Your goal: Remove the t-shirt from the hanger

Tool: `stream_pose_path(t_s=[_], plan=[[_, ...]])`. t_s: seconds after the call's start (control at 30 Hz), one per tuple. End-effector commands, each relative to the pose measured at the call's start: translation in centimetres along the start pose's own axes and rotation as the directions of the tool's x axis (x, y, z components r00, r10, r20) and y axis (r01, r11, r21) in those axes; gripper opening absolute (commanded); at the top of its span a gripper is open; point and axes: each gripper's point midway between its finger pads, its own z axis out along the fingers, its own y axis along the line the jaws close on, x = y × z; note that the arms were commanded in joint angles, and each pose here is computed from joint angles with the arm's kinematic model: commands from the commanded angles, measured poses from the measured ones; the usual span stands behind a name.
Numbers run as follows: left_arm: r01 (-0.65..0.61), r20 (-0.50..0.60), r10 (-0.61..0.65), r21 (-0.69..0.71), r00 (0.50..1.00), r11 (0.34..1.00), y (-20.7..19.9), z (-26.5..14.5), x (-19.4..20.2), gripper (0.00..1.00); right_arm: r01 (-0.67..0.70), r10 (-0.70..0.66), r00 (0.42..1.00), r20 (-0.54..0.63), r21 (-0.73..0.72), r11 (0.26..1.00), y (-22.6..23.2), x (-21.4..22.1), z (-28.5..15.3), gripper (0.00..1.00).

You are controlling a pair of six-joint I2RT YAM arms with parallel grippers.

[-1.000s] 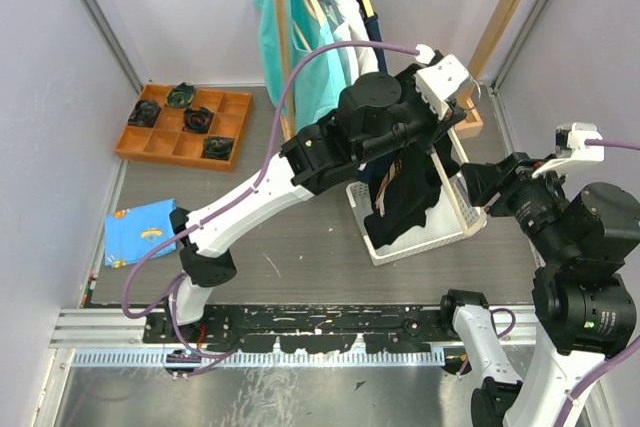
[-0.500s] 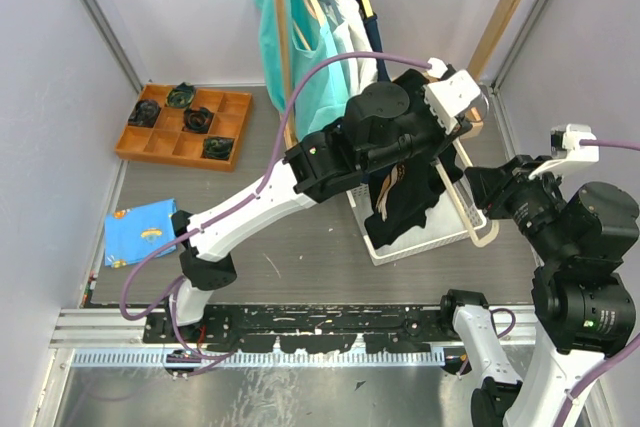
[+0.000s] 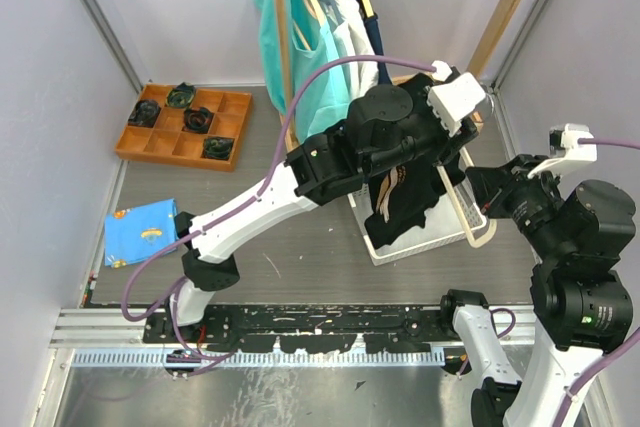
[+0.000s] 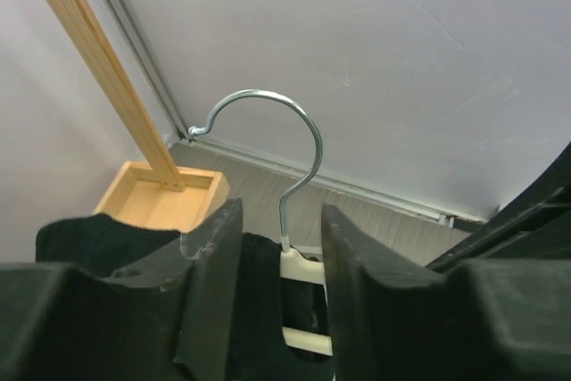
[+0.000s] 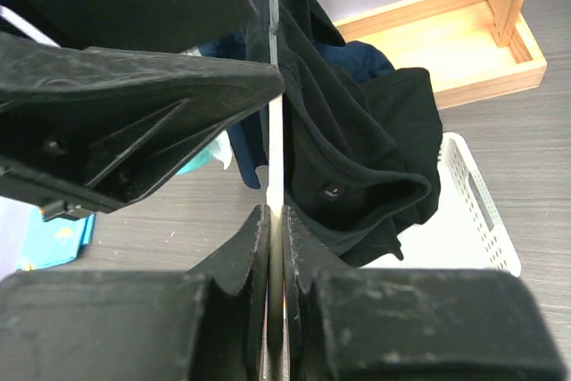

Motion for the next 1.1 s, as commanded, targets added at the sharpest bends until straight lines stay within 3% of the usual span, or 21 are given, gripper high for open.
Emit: stream_pose_path(t_s=[0.0,0.07,0.3,0.77,1.07], plan=[[-0.027,0.025,0.028,-0.066,0.999,0.997,1.2,-0.7,-1.6,0.57,-0.015,0.011,0.993,0.116,0.036,0.999,-0.2,-2.3,-0.4,0.01],[-0.036,0.006,0.037,-0.092,0.999,0.995,1.7,-1.0,-1.3,0.66,-0.032,0.024,0.99,0.138,0.059,0.998,-0.5,-2.7,-0.6,0.01],[-0.025,-0.016,0.023,-0.128,1.0,0.991,2.5,-2.8,-0.9,0.75,-0.048,0.028,0.981,0.191,0.1,0.994,-1.0,-3.8,-1.2,0.01],[0.061,0.019,-0.063,0.079,0.998,0.995,-0.2,-3.0,0.7,0.69,-0.013,-0.003,0.976,0.216,0.07,0.997,-0.1,-4.3,-2.1,0.01],[0.084,-0.005,-0.084,0.114,0.996,0.99,-1.2,-1.7,1.7,0.62,0.027,-0.036,0.971,0.236,0.043,0.999,0.7,-4.4,-3.0,0.01]])
